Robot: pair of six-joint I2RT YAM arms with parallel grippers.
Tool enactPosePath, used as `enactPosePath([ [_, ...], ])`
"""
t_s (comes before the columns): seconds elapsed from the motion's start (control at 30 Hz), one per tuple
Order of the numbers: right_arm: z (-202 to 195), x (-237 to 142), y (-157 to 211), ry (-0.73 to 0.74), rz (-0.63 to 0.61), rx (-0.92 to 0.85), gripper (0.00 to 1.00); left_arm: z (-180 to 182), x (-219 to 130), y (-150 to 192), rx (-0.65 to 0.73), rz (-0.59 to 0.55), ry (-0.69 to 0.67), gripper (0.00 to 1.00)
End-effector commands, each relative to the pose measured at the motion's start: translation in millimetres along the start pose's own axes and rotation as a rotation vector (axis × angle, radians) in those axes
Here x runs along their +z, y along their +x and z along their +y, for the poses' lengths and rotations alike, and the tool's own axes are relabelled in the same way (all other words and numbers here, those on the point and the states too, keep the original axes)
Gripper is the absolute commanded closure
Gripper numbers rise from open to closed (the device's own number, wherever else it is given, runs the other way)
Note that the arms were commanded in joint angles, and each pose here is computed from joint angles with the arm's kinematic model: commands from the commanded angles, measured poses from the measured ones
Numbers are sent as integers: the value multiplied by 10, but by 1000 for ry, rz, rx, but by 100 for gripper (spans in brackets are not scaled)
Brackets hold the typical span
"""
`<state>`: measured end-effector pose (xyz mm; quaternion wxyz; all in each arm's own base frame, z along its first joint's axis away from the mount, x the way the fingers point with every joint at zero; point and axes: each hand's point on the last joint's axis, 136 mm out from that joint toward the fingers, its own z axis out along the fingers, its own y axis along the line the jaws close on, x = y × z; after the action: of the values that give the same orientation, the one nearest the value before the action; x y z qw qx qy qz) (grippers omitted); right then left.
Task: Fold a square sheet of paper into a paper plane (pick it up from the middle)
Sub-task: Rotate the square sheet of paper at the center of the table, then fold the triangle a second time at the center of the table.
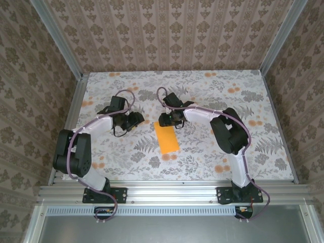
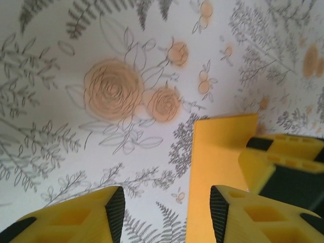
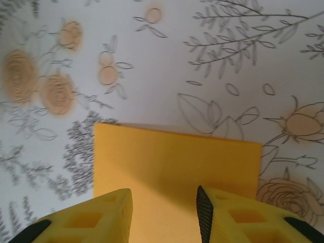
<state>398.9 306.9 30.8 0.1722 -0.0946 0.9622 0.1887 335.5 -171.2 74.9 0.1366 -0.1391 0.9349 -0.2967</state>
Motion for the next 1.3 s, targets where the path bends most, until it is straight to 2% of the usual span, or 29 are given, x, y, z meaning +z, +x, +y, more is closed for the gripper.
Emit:
enactPosePath([
  [0.0,-278,60,32,103,28,86,57,-17,-68,121,-8,12,14,48],
  [0.17,-457,103,123,158,51,165,57,-23,-51,297,-19,46,42,47],
  [0.37,-663,97,252,194,58,353,55,-176,42,606,-14,123,108,43],
  [0.47,-701,114,292,161,61,429,54,-227,115,789,-17,170,131,40],
  [0.67,-740,132,268,2,60,582,54,-312,260,1092,-15,259,165,37],
  [1.07,-825,206,385,-1,94,607,55,-320,502,1222,-16,325,123,35],
  [1.27,-838,214,399,2,98,606,55,-424,530,1216,-20,335,168,47],
])
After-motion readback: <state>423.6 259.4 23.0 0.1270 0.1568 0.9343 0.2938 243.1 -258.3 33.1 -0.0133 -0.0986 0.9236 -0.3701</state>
